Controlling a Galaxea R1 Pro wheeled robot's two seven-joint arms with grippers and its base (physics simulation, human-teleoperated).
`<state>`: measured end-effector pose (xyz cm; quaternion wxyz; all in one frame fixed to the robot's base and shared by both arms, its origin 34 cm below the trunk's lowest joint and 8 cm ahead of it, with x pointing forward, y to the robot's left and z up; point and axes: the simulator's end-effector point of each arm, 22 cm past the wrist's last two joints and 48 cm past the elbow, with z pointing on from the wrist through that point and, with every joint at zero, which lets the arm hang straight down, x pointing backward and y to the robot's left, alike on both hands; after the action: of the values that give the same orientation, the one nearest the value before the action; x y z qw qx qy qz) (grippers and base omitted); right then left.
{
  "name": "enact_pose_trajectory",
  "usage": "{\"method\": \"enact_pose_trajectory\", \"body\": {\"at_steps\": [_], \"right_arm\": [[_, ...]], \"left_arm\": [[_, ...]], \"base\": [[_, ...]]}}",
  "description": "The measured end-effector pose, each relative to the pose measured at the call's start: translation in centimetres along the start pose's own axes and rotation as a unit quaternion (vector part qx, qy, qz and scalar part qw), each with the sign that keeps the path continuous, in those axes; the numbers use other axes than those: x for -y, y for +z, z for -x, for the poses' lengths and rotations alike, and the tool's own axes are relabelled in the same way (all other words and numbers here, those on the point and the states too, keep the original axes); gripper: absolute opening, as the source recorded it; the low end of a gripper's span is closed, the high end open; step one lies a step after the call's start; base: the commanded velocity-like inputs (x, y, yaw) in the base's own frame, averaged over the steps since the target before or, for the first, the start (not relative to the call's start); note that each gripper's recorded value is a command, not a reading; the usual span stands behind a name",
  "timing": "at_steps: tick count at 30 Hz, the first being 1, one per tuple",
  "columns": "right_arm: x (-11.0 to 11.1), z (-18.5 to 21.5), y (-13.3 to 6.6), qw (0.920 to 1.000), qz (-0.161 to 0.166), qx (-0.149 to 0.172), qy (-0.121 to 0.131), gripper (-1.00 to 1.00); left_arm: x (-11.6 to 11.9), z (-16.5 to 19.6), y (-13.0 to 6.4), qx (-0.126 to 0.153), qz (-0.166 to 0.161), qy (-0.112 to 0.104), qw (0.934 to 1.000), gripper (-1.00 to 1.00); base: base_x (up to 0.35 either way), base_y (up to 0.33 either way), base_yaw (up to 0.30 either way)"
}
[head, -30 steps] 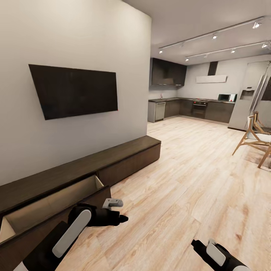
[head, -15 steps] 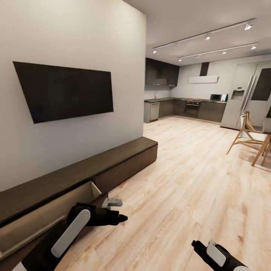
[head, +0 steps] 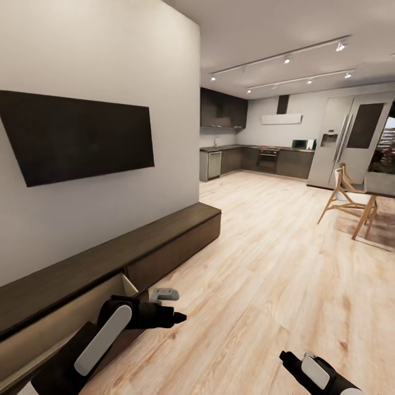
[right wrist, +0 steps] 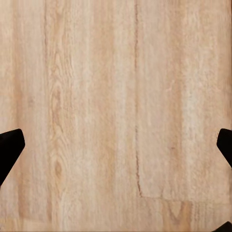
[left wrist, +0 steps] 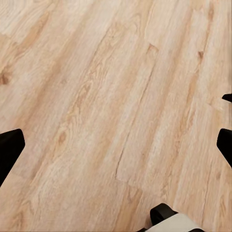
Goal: Place each of the two pumpkins and all three candles from the living room inside a cabinet in the living room (use any cabinet), then make sure every cabinet is closed, and position the cauldron so it is next to a table in the living room.
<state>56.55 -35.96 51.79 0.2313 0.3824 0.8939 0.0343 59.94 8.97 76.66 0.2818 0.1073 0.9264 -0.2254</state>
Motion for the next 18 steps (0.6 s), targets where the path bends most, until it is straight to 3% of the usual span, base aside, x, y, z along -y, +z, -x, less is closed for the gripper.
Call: {"method": "enact_pose_trajectory", "body": {"at_steps": [18], "right_arm": [[-0.5,0.8,-0.6,0.9999,0.007,0.008,0.002,1.00]], "left_arm": [[1.1,0.7,-0.9,0.012,-0.004,0.012,0.9998,1.00]], "base": [[0.001,0.000,-0.217]]}}
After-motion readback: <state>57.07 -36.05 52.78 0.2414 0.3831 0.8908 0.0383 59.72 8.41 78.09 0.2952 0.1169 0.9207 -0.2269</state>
